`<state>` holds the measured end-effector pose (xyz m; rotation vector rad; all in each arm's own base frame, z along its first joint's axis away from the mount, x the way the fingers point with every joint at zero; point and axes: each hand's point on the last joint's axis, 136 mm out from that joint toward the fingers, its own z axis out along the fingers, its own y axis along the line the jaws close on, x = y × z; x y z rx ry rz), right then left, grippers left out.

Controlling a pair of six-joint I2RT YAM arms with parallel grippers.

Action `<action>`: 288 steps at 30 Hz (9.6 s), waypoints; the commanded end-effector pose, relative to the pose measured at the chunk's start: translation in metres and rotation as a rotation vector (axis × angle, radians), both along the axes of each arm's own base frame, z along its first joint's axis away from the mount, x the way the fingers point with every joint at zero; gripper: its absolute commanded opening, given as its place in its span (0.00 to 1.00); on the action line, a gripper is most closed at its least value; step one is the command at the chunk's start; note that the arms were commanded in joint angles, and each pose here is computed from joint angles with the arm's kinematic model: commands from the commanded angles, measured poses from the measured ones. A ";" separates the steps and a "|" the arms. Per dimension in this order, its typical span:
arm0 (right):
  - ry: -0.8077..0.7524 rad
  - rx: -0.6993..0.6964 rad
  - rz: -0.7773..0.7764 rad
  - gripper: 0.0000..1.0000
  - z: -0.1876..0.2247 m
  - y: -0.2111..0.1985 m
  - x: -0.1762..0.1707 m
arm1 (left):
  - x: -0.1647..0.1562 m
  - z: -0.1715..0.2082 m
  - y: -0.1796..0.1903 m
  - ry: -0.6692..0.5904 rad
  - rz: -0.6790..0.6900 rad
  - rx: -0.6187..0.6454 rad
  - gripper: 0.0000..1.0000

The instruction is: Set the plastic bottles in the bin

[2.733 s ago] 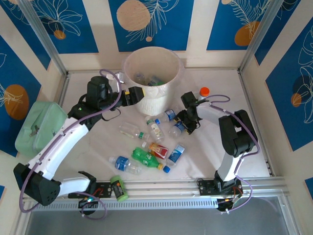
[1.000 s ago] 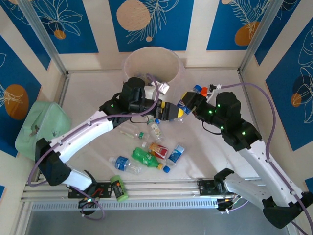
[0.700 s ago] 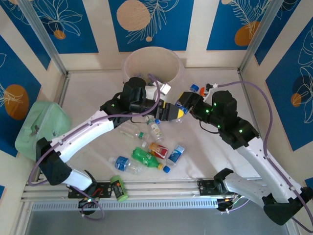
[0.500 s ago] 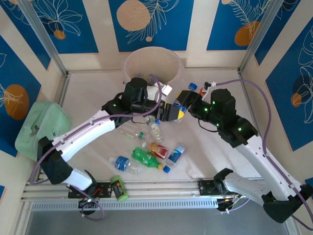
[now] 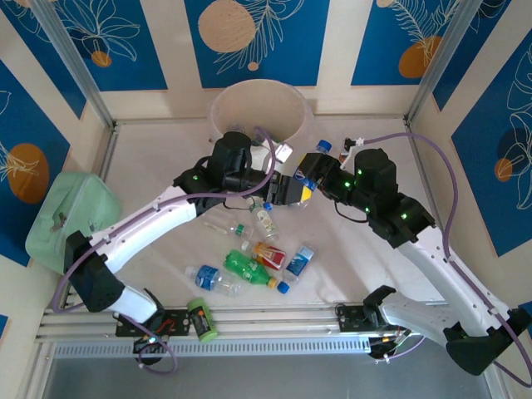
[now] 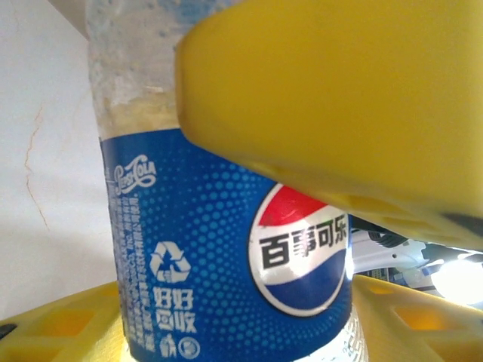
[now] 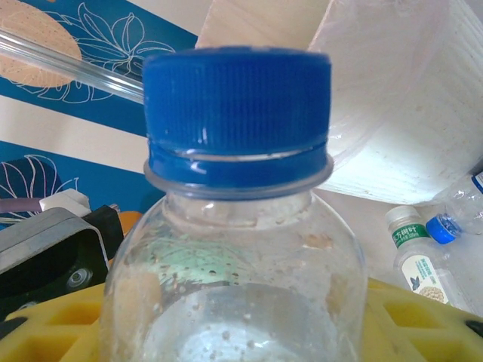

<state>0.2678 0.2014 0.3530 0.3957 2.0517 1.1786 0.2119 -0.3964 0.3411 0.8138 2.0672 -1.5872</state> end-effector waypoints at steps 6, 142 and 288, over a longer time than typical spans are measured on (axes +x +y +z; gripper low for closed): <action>-0.042 0.005 -0.065 0.74 0.020 -0.014 0.004 | -0.004 0.021 0.008 -0.174 0.003 0.026 0.50; 0.944 -0.034 -0.351 0.78 -0.314 -0.029 0.129 | 0.090 0.000 0.161 -0.206 0.663 0.256 0.89; 0.162 0.024 0.064 0.78 -0.026 0.013 0.010 | 0.034 -0.029 0.066 -0.167 0.092 0.201 0.49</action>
